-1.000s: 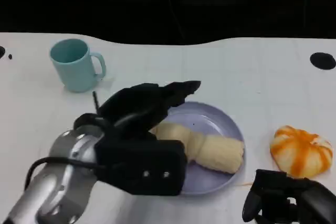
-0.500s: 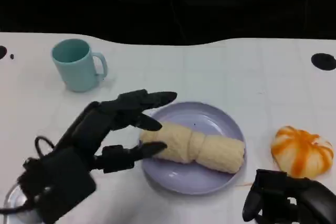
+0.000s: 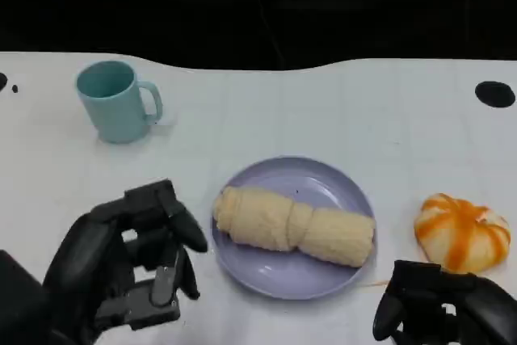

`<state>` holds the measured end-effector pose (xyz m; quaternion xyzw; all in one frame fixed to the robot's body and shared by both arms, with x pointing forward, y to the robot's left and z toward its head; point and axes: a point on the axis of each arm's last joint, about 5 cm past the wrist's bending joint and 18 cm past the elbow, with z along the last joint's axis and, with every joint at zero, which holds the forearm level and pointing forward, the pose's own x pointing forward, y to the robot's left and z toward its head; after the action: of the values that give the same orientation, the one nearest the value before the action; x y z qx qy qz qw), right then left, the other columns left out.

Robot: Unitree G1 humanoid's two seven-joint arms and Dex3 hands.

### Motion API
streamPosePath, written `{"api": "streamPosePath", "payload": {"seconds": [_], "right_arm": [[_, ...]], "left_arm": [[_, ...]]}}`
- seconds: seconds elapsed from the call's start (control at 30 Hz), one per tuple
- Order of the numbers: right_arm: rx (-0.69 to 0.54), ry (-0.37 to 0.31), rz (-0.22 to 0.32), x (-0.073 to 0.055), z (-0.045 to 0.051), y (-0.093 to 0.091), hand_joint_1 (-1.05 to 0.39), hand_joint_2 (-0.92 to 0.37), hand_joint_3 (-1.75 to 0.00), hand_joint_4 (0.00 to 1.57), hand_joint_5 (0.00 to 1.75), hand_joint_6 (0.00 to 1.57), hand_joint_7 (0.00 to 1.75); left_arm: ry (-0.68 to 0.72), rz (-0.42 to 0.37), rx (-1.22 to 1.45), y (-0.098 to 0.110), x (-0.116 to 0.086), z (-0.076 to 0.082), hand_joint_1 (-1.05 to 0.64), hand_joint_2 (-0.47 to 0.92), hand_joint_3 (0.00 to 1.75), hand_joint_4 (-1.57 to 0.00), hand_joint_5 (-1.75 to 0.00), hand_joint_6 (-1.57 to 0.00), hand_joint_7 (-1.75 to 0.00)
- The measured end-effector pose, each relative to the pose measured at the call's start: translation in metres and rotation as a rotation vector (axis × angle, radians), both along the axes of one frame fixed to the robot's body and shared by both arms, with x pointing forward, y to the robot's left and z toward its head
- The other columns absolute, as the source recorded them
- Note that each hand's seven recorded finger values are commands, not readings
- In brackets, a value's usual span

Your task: Grasp the towel on the left side of the plate with the left hand and place it into the plate.

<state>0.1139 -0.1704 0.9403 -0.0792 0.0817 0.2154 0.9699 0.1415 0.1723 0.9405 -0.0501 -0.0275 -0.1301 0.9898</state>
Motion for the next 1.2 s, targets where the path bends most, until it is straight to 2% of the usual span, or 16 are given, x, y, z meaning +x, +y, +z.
{"api": "streamPosePath", "payload": {"seconds": [0.2,0.33,0.73,0.97,1.2], "right_arm": [[0.001,-0.001,0.0,0.0,0.0,0.0,-0.04,-0.63,-1.06,0.71,1.75,0.64,1.47],[0.001,0.005,-0.003,0.001,-0.0009,-0.003,-0.04,-0.63,-1.06,0.71,1.75,0.64,1.47],[-0.002,-0.016,-0.017,0.002,-0.0016,-0.007,-0.05,-0.65,-1.02,0.71,1.75,0.62,1.46],[0.0,-0.025,-0.017,0.002,-0.0033,-0.007,-0.05,-0.65,-1.02,0.71,1.75,0.62,1.47],[0.003,-0.029,-0.019,0.002,-0.0042,-0.008,-0.04,-0.66,-1.02,0.71,1.75,0.62,1.47]], "left_arm": [[0.096,0.012,-0.109,-0.001,-0.018,0.004,-0.08,0.45,1.45,-0.88,-1.75,-0.7,-1.75],[0.157,-0.001,-0.172,-0.001,-0.023,0.001,-0.07,0.46,1.46,-0.89,-1.75,-0.71,-1.75],[0.287,-0.036,-0.246,-0.001,-0.018,-0.012,-0.06,0.44,1.48,-0.89,-1.75,-0.72,-1.72],[0.366,-0.027,-0.27,-0.003,-0.018,-0.014,-0.07,0.49,1.41,-0.85,-1.75,-0.71,-1.73],[0.38,-0.025,-0.282,-0.004,-0.017,-0.014,-0.08,0.51,1.4,-0.85,-1.75,-0.71,-1.73]]}}
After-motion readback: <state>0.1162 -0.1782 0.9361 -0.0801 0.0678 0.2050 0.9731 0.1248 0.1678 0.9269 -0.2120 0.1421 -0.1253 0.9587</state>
